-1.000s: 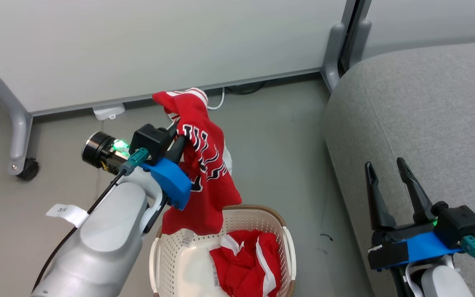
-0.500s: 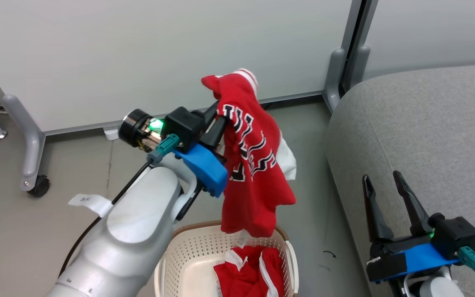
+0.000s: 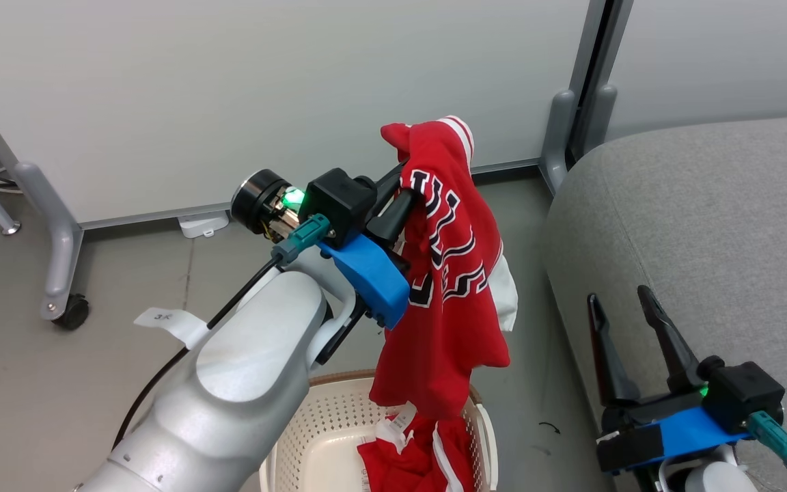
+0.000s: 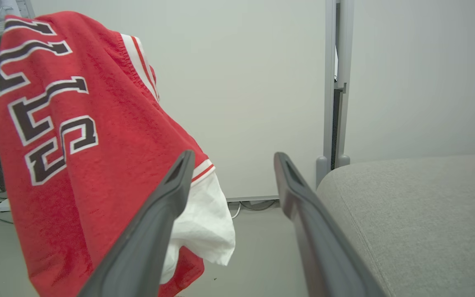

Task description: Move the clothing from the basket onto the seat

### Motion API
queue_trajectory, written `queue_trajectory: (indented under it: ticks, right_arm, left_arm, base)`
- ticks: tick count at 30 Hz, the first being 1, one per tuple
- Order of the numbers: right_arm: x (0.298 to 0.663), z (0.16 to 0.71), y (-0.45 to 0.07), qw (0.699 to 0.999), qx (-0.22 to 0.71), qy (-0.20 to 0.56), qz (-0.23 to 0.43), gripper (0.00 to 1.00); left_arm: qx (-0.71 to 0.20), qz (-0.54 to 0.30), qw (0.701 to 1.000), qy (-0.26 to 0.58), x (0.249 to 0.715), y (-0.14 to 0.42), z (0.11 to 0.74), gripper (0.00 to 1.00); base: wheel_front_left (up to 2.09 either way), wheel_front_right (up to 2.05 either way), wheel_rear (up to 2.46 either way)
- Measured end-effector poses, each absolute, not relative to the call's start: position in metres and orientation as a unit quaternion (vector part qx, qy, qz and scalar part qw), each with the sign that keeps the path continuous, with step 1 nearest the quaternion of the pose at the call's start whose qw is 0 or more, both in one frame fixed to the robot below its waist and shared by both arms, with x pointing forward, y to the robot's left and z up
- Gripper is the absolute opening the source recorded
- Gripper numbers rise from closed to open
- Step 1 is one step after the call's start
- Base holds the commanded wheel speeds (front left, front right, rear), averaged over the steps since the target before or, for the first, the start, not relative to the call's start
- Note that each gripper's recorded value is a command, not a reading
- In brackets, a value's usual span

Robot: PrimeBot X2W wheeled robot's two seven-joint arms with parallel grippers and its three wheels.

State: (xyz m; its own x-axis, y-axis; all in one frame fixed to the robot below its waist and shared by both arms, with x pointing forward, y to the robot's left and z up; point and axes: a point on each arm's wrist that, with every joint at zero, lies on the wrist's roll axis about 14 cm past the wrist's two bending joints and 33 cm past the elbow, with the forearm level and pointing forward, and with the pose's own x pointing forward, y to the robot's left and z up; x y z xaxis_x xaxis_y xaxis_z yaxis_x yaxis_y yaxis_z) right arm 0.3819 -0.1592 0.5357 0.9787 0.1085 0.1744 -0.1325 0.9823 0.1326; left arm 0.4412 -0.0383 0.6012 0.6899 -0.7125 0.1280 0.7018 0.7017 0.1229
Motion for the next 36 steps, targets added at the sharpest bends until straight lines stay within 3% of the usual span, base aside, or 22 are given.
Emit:
queue_trajectory:
  ticks: [19,29,36]
  right_arm:
    - [0.390,0.582,-0.066,0.967,0.051,-0.144,0.206,1.00]
    - [0.404,0.574,-0.037,0.960,0.019,-0.128,0.250,1.00]
    - [0.419,0.561,-0.040,0.963,-0.018,-0.110,0.245,1.00]
  left_arm:
    - [0.033,-0.383,0.920,-0.077,0.445,-0.036,0.595,0.00]
    - [0.034,-0.388,0.918,-0.079,0.444,-0.040,0.595,0.00]
    - [0.035,-0.391,0.916,-0.079,0.442,-0.043,0.594,0.00]
  base:
    - [0.00,0.00,0.00]
    - [0.00,0.00,0.00]
    - [0.00,0.00,0.00]
